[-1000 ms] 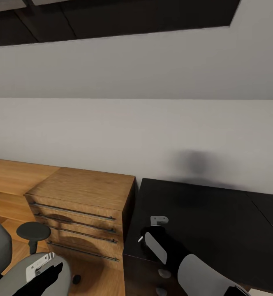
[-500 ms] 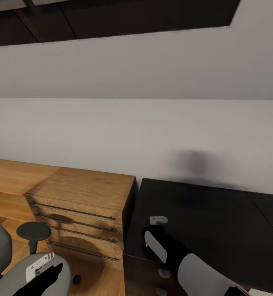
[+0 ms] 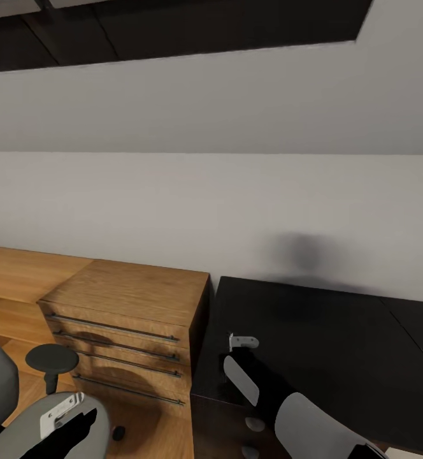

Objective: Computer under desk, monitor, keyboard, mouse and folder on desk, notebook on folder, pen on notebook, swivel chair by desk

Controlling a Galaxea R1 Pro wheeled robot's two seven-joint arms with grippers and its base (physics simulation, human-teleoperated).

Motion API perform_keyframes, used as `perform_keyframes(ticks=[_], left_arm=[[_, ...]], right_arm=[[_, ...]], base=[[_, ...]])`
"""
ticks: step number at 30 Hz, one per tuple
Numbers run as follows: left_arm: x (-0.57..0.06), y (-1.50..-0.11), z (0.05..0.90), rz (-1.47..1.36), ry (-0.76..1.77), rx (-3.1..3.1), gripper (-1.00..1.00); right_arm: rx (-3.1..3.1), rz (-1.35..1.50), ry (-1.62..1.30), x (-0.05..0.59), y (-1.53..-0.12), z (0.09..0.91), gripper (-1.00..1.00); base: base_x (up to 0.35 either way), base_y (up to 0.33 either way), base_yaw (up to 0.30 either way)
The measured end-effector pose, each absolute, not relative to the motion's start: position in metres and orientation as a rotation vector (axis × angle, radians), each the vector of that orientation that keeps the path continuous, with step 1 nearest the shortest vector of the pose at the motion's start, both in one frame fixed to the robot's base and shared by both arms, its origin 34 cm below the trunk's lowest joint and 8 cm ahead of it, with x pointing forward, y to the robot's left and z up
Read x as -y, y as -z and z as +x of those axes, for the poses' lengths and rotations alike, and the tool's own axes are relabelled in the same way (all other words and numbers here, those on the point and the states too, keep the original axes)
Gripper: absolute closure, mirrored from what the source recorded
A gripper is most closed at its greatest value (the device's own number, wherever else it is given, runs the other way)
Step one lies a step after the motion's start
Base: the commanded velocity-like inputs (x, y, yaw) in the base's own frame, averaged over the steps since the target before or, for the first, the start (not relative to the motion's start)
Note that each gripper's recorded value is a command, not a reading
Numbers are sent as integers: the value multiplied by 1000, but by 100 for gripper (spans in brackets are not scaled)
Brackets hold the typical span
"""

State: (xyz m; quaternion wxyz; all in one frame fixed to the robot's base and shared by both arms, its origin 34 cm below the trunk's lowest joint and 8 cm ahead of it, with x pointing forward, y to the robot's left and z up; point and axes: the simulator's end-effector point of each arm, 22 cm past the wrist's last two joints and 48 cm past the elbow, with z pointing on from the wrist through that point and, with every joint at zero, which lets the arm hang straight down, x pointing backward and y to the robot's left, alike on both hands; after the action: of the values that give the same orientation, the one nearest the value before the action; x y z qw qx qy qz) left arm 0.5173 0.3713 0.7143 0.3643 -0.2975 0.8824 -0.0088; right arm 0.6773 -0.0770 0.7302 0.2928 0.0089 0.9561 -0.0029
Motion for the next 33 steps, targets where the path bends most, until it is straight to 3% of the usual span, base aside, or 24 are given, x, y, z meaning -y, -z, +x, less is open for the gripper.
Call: perform_keyframes(ticks=[33], left_arm=[[-366, -733, 514, -753, 20, -2295, -100]], right_arm=[[-2540, 40, -13, 73, -762, 679, 100]], base=[[0, 0, 0]])
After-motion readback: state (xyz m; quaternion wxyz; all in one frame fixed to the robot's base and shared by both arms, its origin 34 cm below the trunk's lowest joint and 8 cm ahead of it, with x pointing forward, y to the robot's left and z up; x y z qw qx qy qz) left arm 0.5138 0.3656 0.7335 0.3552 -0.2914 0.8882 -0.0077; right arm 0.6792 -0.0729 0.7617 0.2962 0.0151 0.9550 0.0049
